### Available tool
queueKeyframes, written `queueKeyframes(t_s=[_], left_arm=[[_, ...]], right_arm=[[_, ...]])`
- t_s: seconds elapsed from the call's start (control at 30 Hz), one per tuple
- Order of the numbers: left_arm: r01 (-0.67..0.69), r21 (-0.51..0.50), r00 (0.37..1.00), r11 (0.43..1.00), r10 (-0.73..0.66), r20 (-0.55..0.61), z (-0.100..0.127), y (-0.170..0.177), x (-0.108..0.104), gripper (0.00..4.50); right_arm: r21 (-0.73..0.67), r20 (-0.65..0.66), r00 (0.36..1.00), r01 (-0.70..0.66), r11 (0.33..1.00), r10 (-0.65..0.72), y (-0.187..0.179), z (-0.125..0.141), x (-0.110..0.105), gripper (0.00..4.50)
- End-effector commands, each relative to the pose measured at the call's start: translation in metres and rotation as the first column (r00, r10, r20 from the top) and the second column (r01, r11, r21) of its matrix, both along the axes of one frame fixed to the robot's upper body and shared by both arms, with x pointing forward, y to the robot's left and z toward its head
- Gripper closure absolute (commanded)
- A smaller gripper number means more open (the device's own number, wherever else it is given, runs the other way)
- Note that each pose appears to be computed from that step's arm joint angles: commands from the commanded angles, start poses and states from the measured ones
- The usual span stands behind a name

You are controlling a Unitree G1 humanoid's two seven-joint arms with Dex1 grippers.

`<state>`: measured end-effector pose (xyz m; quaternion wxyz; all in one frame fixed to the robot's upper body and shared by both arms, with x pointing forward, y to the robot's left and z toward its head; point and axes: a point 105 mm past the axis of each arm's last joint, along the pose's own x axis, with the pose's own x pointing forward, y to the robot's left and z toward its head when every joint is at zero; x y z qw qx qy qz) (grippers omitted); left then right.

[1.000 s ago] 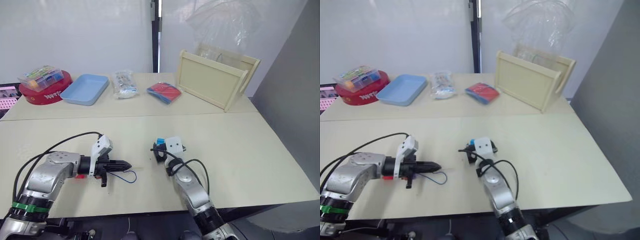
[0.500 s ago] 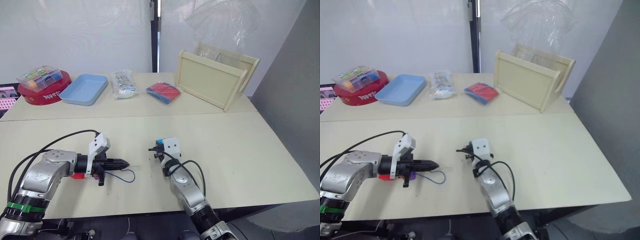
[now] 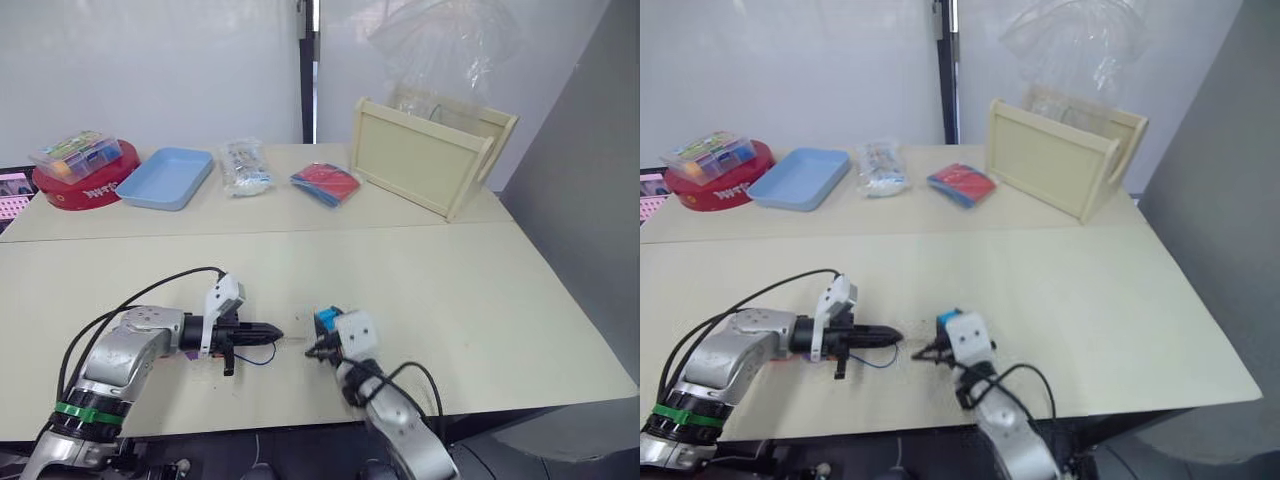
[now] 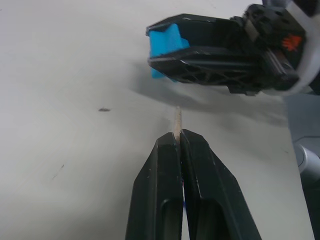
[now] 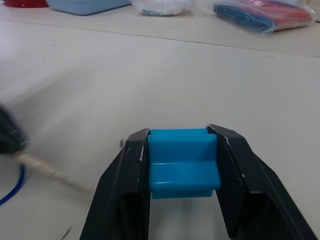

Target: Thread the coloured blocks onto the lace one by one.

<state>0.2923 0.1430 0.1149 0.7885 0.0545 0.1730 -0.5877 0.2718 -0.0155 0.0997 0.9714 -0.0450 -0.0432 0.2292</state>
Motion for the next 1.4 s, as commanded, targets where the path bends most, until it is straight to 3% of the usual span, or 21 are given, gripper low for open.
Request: queueKeyframes(t_s=[0.03, 0.3, 0.37, 0.57, 0.6, 0.73, 0.9, 1.03, 1.17, 1.4], left_arm=[[0.019, -0.007, 0.999, 1.0, -0.019, 0.045, 0.008, -0.005, 0.005, 4.5], [0.046, -0.013, 0.998, 0.999, -0.045, 0.047, 0.004, -0.012, 0.006, 4.5], [0.047, -0.014, 0.998, 0.999, -0.046, 0.048, 0.004, -0.011, 0.006, 4.5], [0.042, -0.021, 0.998, 0.999, -0.041, 0.048, 0.003, -0.012, 0.005, 4.5], [0.042, -0.021, 0.998, 0.999, -0.041, 0.048, 0.003, -0.012, 0.005, 4.5], [0.038, -0.019, 0.998, 0.999, -0.037, 0.048, 0.002, -0.008, 0.003, 4.5], [0.046, -0.01, 0.998, 0.999, -0.045, 0.036, -0.002, -0.004, -0.005, 4.5], [0.053, -0.008, 0.998, 0.999, -0.053, 0.03, -0.005, -0.005, -0.009, 4.5], [0.034, -0.015, 0.999, 0.999, -0.033, 0.031, -0.007, -0.005, -0.015, 4.5], [0.021, -0.059, 0.999, 0.998, -0.018, 0.05, 0.004, -0.016, -0.017, 4.5]], right_arm=[[0.002, 0.017, 1.0, -0.026, 1.0, 0.026, -0.001, 0.004, -0.012, 3.31], [0.074, -0.101, 0.995, -0.01, 0.997, 0.018, 0.0, -0.009, -0.008, 3.31], [0.081, -0.116, 0.993, -0.022, 0.996, 0.032, 0.0, -0.01, -0.009, 2.28], [0.064, -0.05, 0.993, -0.099, 0.993, 0.103, -0.015, 0.016, -0.012, 0.2], [0.044, -0.04, 0.99, -0.136, 0.99, 0.138, -0.017, 0.021, -0.014, 0.02], [-0.084, -0.072, 0.931, -0.364, 0.927, 0.359, -0.021, 0.03, -0.024, 0.02], [-0.252, -0.219, 0.749, -0.662, 0.705, 0.625, -0.027, 0.036, -0.017, 0.02], [-0.329, -0.295, 0.665, -0.745, 0.58, 0.687, -0.031, 0.039, -0.002, 0.02], [-0.406, -0.382, 0.539, -0.828, 0.387, 0.751, -0.027, 0.037, 0.015, 0.02], [-0.414, -0.414, 0.492, -0.851, 0.323, 0.766, -0.023, 0.017, 0.018, 0.02]])
